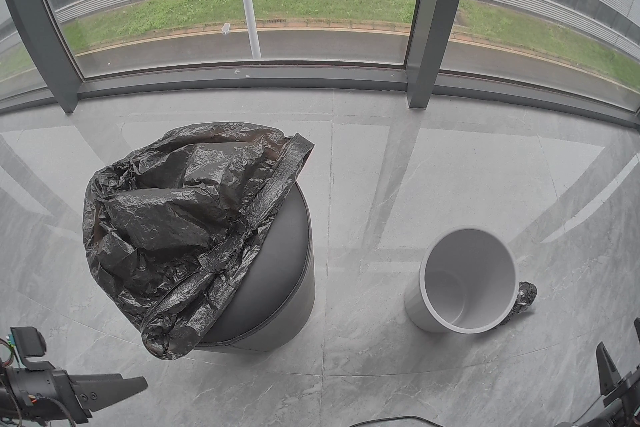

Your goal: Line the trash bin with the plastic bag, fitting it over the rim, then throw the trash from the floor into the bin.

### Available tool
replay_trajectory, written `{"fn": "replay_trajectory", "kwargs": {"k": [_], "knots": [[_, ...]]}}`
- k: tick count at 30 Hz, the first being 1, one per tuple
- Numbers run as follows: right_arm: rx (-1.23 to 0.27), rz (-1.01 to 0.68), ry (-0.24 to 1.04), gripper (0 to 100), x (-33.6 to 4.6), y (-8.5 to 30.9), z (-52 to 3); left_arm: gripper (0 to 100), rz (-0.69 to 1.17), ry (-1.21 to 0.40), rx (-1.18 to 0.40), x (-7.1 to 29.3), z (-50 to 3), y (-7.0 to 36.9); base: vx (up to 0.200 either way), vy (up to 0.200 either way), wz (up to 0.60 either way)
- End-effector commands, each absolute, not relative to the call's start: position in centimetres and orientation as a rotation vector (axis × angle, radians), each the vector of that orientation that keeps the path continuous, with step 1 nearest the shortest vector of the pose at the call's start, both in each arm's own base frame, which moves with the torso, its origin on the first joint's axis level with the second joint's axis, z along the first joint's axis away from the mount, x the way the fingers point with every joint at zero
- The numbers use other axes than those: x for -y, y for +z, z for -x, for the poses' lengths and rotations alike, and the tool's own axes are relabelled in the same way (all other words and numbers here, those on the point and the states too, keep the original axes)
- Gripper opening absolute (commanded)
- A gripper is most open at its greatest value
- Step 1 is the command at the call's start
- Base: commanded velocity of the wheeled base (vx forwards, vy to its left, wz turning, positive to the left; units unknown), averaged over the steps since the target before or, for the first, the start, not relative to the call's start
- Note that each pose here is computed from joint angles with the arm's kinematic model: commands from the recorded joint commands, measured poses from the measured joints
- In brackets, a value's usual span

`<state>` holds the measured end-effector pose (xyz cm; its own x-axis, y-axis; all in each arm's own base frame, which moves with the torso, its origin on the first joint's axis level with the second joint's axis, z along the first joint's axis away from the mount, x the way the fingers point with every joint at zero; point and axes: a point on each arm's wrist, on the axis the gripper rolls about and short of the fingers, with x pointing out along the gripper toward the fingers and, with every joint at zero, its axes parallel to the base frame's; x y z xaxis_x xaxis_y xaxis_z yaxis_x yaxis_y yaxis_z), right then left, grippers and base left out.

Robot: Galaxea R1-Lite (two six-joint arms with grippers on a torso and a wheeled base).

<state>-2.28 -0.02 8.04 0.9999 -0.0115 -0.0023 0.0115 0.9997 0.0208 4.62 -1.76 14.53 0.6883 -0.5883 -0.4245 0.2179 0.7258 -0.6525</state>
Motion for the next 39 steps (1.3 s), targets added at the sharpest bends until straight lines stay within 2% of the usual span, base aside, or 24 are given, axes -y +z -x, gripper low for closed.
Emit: {"fn": "replay_trajectory", "kwargs": {"k": [1, 11, 14, 17, 39], "knots": [[-0.008, -0.021, -0.011, 100, 0.0, 7.6, 2.3, 100, 0.614, -0.479, -0.837, 2.3, -6.3, 13.6, 0.0, 0.0, 0.0], [-0.009, -0.017, -0.014, 100, 0.0, 7.6, 2.3, 100, 0.56, -0.499, -0.754, 2.8, -9.4, 13.5, 0.0, 0.0, 0.0], [-0.009, -0.014, -0.014, 100, 0.0, 7.6, 2.3, 100, 0.416, -0.423, -0.771, 2.7, -9.8, 12.1, 0.0, 0.0, 0.0], [-0.009, -0.015, -0.015, 100, 0.0, 7.6, 2.3, 100, 0.349, -0.418, -0.781, 2.6, -9.6, 11.4, 0.0, 0.0, 0.0], [-0.009, -0.018, -0.014, 100, 0.0, 7.6, 2.2, 100, 0.277, -0.455, -0.658, 4.4, -12.7, 13.1, 0.0, 0.0, 0.0]]}}
